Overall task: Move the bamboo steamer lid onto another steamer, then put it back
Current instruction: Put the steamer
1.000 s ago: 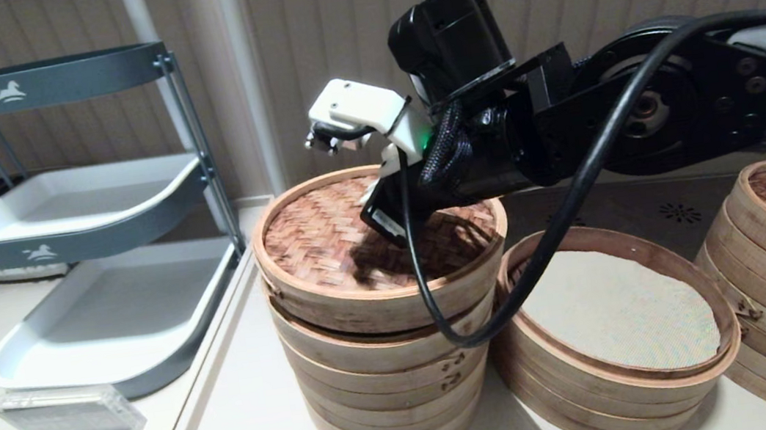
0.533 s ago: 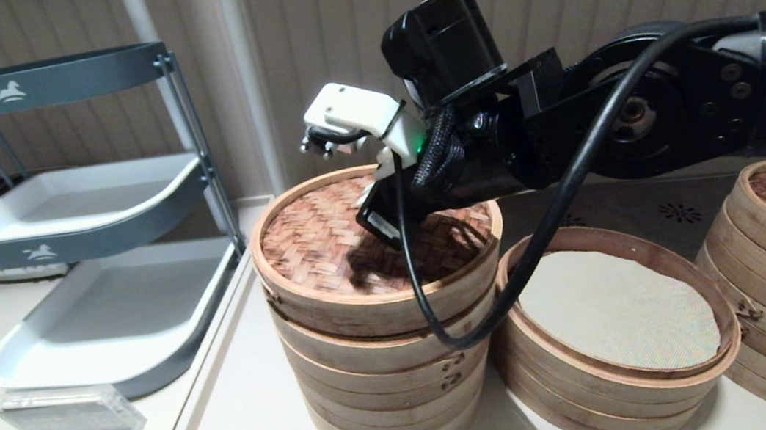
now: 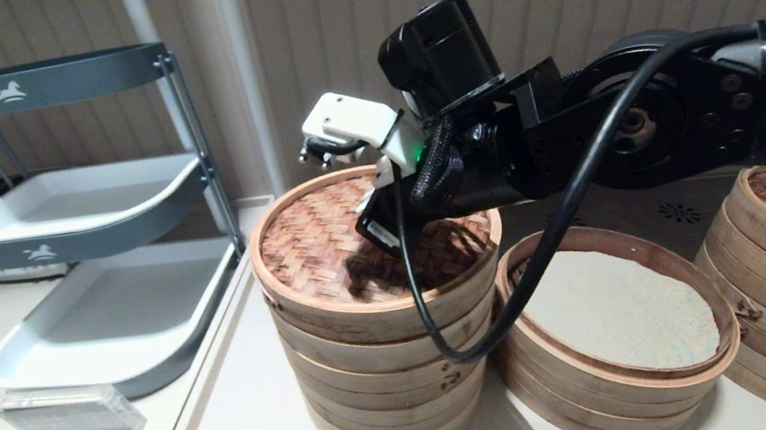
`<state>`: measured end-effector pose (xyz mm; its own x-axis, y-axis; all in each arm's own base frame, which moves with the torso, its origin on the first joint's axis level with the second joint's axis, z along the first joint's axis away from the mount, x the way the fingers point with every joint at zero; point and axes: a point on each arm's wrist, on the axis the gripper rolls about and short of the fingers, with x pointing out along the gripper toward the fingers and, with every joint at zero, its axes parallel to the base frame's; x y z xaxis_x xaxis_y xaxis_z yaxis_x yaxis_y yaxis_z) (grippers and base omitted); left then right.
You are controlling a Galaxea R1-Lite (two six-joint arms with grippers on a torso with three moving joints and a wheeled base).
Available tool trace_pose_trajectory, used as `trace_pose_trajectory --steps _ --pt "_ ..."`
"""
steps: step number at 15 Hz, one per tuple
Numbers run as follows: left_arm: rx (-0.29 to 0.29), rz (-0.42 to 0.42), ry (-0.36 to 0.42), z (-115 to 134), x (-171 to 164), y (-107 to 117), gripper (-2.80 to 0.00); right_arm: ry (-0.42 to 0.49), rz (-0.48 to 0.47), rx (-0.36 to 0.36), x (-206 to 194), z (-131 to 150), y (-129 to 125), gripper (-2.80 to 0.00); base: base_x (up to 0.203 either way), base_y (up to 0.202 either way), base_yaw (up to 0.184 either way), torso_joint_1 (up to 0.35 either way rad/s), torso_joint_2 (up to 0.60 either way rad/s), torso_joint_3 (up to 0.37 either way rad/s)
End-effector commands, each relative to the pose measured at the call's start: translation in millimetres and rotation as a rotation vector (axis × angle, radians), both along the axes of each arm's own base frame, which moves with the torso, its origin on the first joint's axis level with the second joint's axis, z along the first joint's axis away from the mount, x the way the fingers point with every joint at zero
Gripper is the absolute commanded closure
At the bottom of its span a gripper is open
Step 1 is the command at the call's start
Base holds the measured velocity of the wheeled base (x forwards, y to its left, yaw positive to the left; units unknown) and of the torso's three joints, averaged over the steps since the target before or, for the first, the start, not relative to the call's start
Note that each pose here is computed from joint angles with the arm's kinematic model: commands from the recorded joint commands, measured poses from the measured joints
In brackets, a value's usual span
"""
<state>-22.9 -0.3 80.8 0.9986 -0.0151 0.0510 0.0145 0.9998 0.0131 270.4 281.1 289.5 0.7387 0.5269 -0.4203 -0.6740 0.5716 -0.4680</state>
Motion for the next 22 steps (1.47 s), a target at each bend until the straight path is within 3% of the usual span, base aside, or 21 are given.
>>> trace_pose_trajectory --steps 1,13,14,22 --pt "0.0 0.0 0.027 -7.6 2.1 0.0 0.0 0.001 -0.002 -0.005 0.8 -0.4 -0.3 0.0 0.0 0.0 0.0 0.0 0.0 0.0" --pt "0.0 0.0 0.027 -7.6 2.1 0.0 0.0 0.013 -0.039 -0.057 -2.6 -0.1 -3.6 0.0 0.0 0.0 0.0 0.0 0.0 0.0" --pt "0.0 0.0 0.027 -7.6 2.1 0.0 0.0 0.012 -0.041 -0.058 -2.5 0.1 -3.7 -2.8 0.0 0.0 0.0 0.0 0.0 0.0" --pt "0.0 0.0 0.027 -7.6 2.1 0.0 0.0 -0.012 -0.029 -0.039 -8.7 8.3 -1.8 -2.8 0.0 0.0 0.0 0.0 0.0 0.0"
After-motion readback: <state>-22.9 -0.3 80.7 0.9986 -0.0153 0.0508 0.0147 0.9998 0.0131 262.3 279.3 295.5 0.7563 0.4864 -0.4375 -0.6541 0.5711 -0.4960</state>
